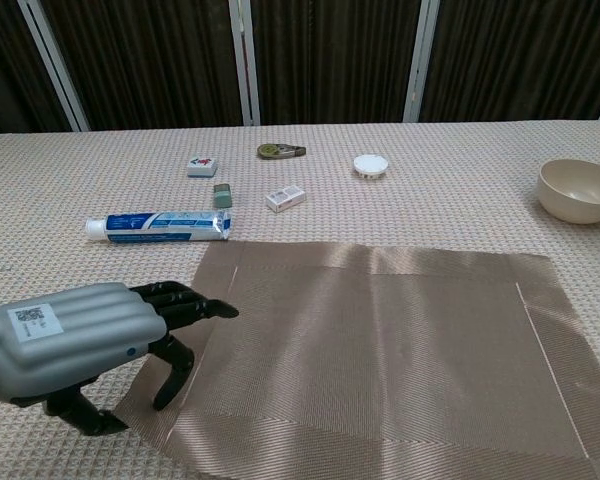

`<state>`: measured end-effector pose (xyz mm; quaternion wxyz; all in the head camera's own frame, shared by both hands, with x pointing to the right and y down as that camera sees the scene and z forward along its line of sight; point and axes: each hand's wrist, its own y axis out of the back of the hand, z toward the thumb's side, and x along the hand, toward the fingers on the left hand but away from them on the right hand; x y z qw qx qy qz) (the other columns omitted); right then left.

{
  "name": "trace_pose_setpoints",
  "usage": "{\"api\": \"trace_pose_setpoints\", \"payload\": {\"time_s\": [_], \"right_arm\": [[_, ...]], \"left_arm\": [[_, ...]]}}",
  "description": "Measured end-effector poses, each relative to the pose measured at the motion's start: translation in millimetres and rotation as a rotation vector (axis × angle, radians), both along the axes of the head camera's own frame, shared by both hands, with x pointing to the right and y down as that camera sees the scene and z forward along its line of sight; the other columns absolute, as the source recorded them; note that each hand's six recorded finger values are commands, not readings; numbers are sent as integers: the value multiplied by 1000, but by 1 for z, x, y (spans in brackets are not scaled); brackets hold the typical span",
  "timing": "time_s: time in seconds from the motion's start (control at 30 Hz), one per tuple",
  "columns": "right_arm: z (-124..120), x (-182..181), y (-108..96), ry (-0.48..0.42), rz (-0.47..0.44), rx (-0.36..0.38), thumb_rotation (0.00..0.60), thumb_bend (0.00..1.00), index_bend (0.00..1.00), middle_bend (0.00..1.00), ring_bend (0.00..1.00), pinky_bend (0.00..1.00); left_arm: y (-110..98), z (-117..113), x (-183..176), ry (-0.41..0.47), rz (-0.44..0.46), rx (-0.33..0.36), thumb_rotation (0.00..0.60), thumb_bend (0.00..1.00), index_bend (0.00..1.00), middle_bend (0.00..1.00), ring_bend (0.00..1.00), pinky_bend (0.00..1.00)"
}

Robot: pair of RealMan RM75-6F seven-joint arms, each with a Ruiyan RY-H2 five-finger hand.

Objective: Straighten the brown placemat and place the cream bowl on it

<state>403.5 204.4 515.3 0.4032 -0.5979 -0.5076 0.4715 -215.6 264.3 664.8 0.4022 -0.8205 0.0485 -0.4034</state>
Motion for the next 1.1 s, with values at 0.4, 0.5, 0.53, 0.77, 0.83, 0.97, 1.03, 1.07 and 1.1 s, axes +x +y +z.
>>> {"api": "trace_pose_setpoints", "payload": {"time_s": [0.4, 0.5, 0.53, 0.77, 0.83, 0.97, 1.03, 1.07, 1.1], "right_arm": [[0, -4, 1, 1, -9, 3, 600, 0, 0, 0, 0, 0], [-1, -4, 2, 1, -10, 5, 600, 0, 0, 0, 0, 0], [-1, -4, 2, 1, -10, 6, 600, 0, 0, 0, 0, 0], [-2, -4, 2, 0, -9, 6, 600, 0, 0, 0, 0, 0], [-2, -4, 2, -1, -9, 6, 600, 0, 0, 0, 0, 0], [-2, -4, 2, -1, -8, 7, 600, 0, 0, 0, 0, 0], [-2, -4, 2, -1, -8, 6, 600, 0, 0, 0, 0, 0], [-2, -4, 2, 0, -8, 6, 600, 0, 0, 0, 0, 0], [-1, -4, 2, 1, -9, 4, 600, 0, 0, 0, 0, 0]], "left_arm": [[28, -9, -18, -39, 5, -98, 600, 503, 690, 0, 0, 0], [28, -9, -19, -40, 8, -94, 600, 502, 687, 0, 0, 0], [28, -9, -20, -42, 7, -93, 600, 500, 686, 0, 0, 0], [27, -9, -24, -50, -1, -88, 600, 411, 567, 0, 0, 0], [28, -9, -25, -54, -2, -89, 600, 179, 298, 0, 0, 0], [30, -9, -29, -64, 9, -108, 600, 0, 0, 0, 0, 0], [30, -10, -30, -62, 6, -126, 600, 0, 0, 0, 0, 0], [30, -10, -30, -59, 1, -133, 600, 0, 0, 0, 0, 0], [29, -12, -31, -52, -9, -144, 600, 0, 0, 0, 0, 0]]}}
